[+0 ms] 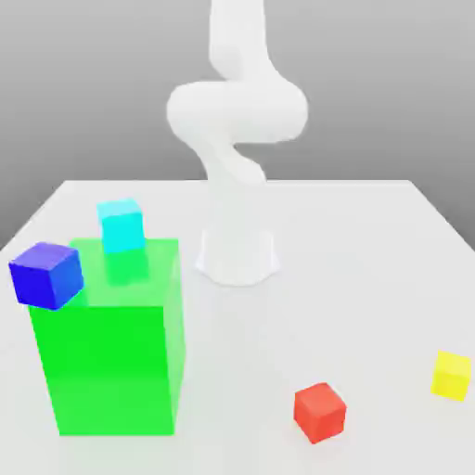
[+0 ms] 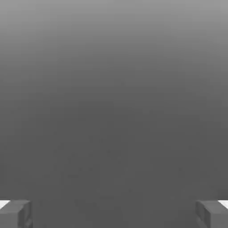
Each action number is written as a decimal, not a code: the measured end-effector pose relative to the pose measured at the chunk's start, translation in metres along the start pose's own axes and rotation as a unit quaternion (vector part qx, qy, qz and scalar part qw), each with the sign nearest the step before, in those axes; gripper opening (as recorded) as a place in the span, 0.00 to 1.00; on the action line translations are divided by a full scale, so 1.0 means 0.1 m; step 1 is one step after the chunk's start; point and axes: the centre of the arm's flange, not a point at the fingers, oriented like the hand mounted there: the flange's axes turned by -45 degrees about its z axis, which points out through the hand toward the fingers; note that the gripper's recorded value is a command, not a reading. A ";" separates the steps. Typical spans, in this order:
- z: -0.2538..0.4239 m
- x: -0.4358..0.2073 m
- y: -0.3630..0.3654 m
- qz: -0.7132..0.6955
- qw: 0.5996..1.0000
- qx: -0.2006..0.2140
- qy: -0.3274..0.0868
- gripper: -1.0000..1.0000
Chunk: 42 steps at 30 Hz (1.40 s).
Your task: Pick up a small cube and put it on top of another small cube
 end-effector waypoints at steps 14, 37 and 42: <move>2.71 -1.23 -0.67 -0.113 0.970 0.043 -0.211 0.50; 4.19 -3.20 -1.04 -0.191 0.916 0.075 -0.346 0.00; 3.82 -2.82 -1.04 -0.186 0.918 0.076 -0.341 0.00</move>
